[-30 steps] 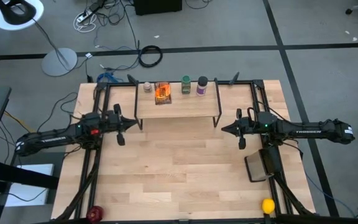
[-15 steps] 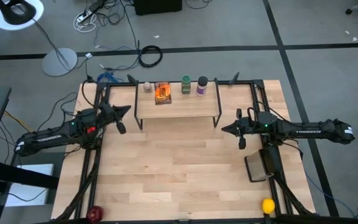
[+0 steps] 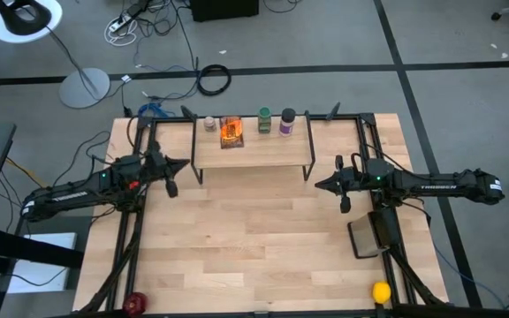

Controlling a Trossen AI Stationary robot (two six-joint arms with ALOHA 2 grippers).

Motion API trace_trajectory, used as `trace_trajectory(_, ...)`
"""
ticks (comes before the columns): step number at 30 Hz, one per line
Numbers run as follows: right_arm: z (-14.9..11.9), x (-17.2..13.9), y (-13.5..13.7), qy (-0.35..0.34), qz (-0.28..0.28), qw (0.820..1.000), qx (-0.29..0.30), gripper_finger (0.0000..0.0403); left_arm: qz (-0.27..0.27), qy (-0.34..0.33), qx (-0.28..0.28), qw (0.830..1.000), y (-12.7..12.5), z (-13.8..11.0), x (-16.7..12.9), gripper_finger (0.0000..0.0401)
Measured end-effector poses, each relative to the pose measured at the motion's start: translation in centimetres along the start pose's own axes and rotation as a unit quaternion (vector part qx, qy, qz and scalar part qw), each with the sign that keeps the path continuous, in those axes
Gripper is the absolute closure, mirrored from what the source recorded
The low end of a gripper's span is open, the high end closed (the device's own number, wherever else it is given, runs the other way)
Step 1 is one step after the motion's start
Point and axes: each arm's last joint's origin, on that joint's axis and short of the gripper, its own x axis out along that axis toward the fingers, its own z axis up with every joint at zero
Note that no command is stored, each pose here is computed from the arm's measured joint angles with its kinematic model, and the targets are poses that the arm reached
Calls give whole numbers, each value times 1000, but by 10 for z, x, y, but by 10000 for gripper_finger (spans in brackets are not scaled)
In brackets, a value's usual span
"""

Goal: Shelf spices
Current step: Return to Home Position

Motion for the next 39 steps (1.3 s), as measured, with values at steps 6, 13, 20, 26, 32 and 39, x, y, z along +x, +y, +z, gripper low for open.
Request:
trace_trajectory(6, 0, 0, 0, 0, 2, 1000, -2, 402, -103, -30, 14, 994, -6, 1, 1, 401)
trace_trajectory(13, 0, 0, 0, -1, 2, 1000, -9, 402, -135, -63, 2, 989, -12, -26, 12, 401)
trace_trajectory(20, 0, 0, 0, 0, 1, 1000, -9, 403, -132, -79, -2, 988, -13, -32, 14, 401)
trace_trajectory(26, -1, 0, 0, 4, 1, 1000, -8, 403, -133, -85, 8, 987, -14, -31, 14, 401)
trace_trajectory(32, -1, 0, 0, 8, 1, 1000, -8, 403, -124, -78, 11, 989, -14, -33, 14, 401)
trace_trajectory(39, -1, 0, 0, 7, 1, 1000, -10, 403, -115, -50, 16, 992, -13, -38, 15, 401)
